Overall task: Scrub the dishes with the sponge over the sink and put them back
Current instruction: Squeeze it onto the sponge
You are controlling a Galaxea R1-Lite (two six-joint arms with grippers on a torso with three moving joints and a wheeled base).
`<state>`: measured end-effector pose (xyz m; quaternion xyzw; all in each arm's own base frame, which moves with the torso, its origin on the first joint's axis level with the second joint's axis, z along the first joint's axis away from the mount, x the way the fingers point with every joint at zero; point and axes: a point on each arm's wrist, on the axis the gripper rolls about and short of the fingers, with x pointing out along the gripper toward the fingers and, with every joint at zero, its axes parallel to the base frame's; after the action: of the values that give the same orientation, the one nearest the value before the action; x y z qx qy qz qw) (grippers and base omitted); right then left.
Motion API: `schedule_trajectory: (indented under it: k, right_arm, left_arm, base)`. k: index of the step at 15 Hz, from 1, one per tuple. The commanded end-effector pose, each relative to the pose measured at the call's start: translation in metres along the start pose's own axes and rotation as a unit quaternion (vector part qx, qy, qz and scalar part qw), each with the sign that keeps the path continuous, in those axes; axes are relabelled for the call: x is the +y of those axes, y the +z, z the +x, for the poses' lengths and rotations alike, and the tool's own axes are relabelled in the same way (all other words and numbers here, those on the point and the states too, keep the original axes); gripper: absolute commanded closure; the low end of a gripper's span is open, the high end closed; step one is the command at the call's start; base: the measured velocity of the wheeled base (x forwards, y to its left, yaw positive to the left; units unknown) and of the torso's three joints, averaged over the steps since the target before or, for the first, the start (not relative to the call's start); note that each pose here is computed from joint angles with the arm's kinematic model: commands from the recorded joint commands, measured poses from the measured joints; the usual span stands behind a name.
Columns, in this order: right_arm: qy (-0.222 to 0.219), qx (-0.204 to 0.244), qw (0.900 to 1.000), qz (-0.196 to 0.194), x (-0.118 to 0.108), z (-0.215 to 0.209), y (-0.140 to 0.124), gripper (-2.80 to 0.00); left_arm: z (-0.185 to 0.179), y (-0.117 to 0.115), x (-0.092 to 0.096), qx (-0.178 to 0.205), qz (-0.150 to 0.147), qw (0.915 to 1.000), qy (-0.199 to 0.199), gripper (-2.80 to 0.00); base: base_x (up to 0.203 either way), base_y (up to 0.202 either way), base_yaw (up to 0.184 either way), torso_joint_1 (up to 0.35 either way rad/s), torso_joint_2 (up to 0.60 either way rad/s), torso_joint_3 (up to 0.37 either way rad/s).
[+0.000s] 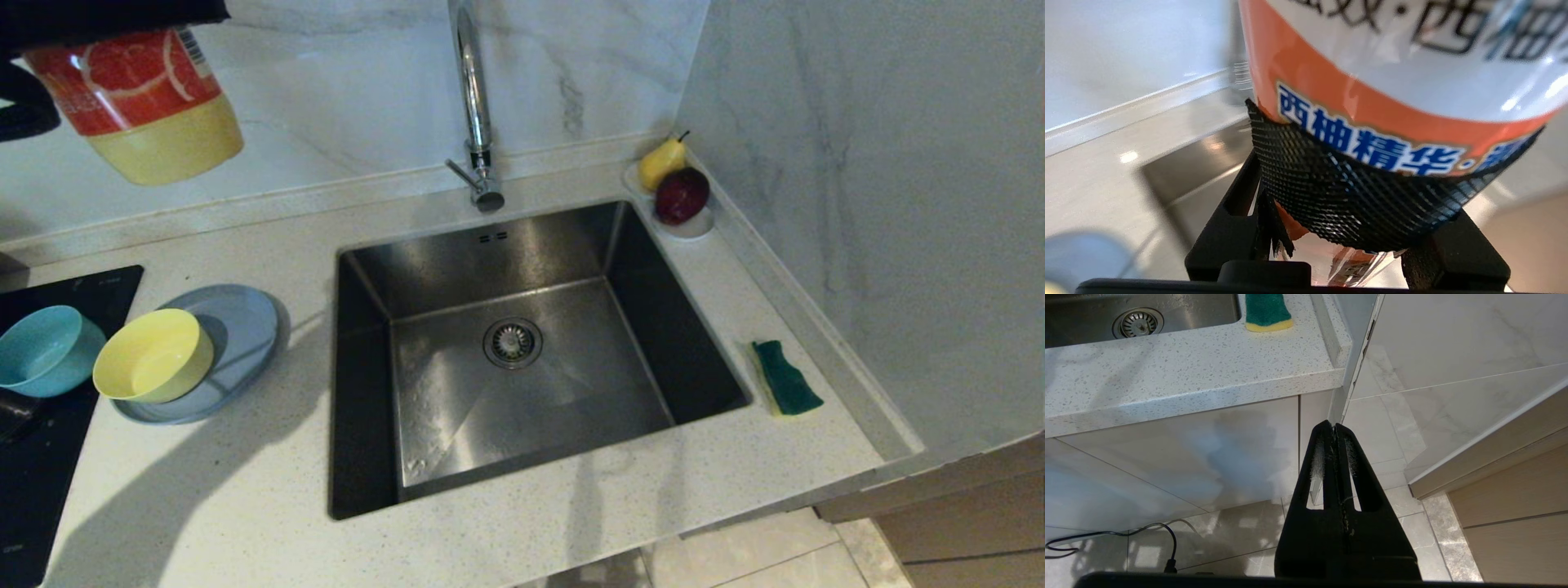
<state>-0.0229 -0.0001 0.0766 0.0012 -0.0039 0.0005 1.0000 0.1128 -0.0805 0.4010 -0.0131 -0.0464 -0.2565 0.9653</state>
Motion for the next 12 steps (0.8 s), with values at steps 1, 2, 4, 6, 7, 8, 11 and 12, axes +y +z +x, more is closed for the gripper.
schedule_trajectory:
  k: [1, 2, 4, 6, 7, 8, 11, 12]
  right_arm:
    - [0.0, -0.001, 1.0, 0.0, 0.0, 0.0, 0.0, 0.0]
    - [0.0, -0.001, 1.0, 0.0, 0.0, 0.0, 0.0, 0.0]
    - [0.0, -0.001, 1.0, 0.0, 0.0, 0.0, 0.0, 0.0]
    - [0.0, -0.001, 1.0, 0.0, 0.0, 0.0, 0.0, 0.0]
    - [0.0, -0.001, 1.0, 0.0, 0.0, 0.0, 0.0, 0.0]
    - [0.0, -0.001, 1.0, 0.0, 0.0, 0.0, 0.0, 0.0]
    - [0.0, -0.001, 1.0, 0.0, 0.0, 0.0, 0.0, 0.0]
    - [0.0, -0.001, 1.0, 0.0, 0.0, 0.0, 0.0, 0.0]
  left_arm:
    - [0.015, -0.002, -0.015, 0.015, 0.003, 0.9986, -0.05, 0.0]
    - [0.023, -0.005, -0.02, 0.023, 0.016, 0.9975, -0.065, 0.0]
    - [0.04, -0.012, -0.028, 0.039, 0.044, 0.9952, -0.078, 0.0]
    - [0.055, -0.018, -0.038, 0.049, 0.062, 0.991, -0.108, 0.0]
    - [0.061, -0.018, -0.044, 0.051, 0.064, 0.9893, -0.12, 0.0]
    - [0.067, -0.016, -0.049, 0.049, 0.066, 0.9882, -0.129, 0.0]
    - [0.082, -0.012, -0.066, 0.042, 0.066, 0.9849, -0.154, 0.0]
    - [0.088, -0.016, -0.072, 0.047, 0.067, 0.9835, -0.161, 0.0]
  base:
    - [0.0, 0.0, 0.0, 0.0, 0.0, 0.0]
    - [0.0, 0.0, 0.0, 0.0, 0.0, 0.0]
    - [0.0, 0.0, 0.0, 0.0, 0.0, 0.0]
    - [0.0, 0.0, 0.0, 0.0, 0.0, 0.0]
    - [0.0, 0.0, 0.0, 0.0, 0.0, 0.0]
    - [0.0, 0.0, 0.0, 0.0, 0.0, 0.0]
    - [0.0, 0.0, 0.0, 0.0, 0.0, 0.0]
    - [0.0, 0.0, 0.0, 0.0, 0.0, 0.0]
